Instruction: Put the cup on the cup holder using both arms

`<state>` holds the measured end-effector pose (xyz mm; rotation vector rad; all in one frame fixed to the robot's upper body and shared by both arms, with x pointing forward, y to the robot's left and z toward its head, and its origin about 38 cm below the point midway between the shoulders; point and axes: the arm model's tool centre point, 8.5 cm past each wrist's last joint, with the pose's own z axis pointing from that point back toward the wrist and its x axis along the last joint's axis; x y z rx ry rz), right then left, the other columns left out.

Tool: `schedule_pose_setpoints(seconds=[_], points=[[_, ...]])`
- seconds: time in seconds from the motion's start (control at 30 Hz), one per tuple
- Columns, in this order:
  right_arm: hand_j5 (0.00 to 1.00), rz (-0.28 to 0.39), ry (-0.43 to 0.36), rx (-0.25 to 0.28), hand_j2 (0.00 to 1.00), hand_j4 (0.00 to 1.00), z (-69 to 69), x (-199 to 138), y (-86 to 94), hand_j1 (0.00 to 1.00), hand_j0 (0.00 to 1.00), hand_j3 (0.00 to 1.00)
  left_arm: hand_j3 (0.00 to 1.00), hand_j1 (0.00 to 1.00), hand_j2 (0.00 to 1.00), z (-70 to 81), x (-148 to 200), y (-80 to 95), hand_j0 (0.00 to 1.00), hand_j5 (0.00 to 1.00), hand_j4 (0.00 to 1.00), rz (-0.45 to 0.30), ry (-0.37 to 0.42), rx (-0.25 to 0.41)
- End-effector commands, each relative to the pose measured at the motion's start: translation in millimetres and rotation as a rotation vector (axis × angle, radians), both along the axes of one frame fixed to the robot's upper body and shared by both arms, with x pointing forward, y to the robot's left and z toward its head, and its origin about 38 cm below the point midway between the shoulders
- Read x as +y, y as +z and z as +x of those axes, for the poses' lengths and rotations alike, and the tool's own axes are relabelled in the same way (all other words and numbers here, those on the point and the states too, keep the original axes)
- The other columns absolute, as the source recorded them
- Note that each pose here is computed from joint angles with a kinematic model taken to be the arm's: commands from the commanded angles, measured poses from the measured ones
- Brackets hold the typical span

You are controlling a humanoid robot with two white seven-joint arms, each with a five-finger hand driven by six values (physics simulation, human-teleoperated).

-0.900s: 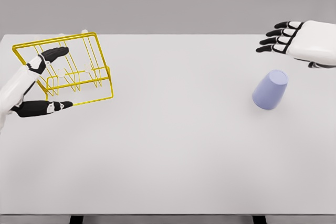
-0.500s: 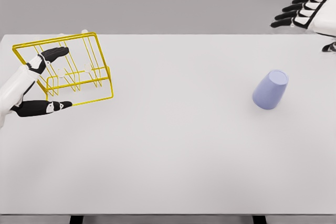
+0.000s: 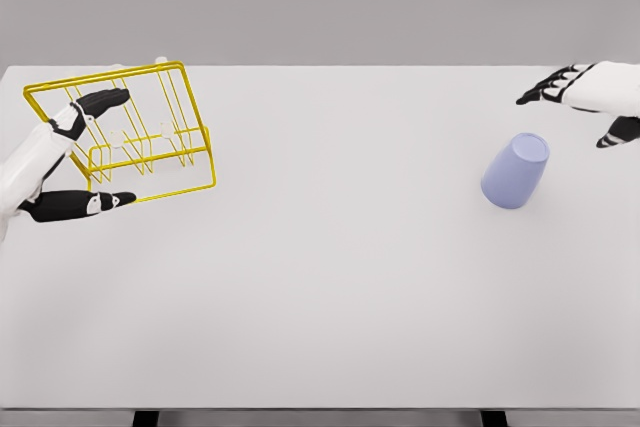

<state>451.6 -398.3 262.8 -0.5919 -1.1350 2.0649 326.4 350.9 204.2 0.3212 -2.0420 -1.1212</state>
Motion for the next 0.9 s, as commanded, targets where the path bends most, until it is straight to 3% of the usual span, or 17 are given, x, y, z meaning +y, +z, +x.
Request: schedule_pose_setpoints(seconds=[0.0,0.2,0.4,0.87], points=[[0.99,0.003,0.022,0.045,0.99,0.99,1.2,12.1,-19.3,0.99,0.99,0.99,1.0,1.0,1.0,0.1,0.7,0.7,1.0,1.0,1.0,-0.003,0.001,0.0],[0.99,0.005,0.064,0.069,0.99,0.99,4.5,32.1,-31.9,0.99,0.99,0.99,1.0,1.0,1.0,0.0,0.4,1.1,1.0,1.0,1.0,-0.005,0.0,0.0],[0.99,-0.005,0.035,0.107,0.99,0.99,7.9,25.4,-46.3,0.99,0.99,0.99,1.0,1.0,1.0,0.3,0.3,1.5,1.0,1.0,1.0,-0.003,-0.001,-0.002],[0.99,-0.009,0.041,0.102,0.99,0.99,8.2,26.7,-43.5,0.99,0.99,0.99,1.0,1.0,1.0,0.0,0.3,1.0,1.0,1.0,1.0,-0.003,0.0,0.0]])
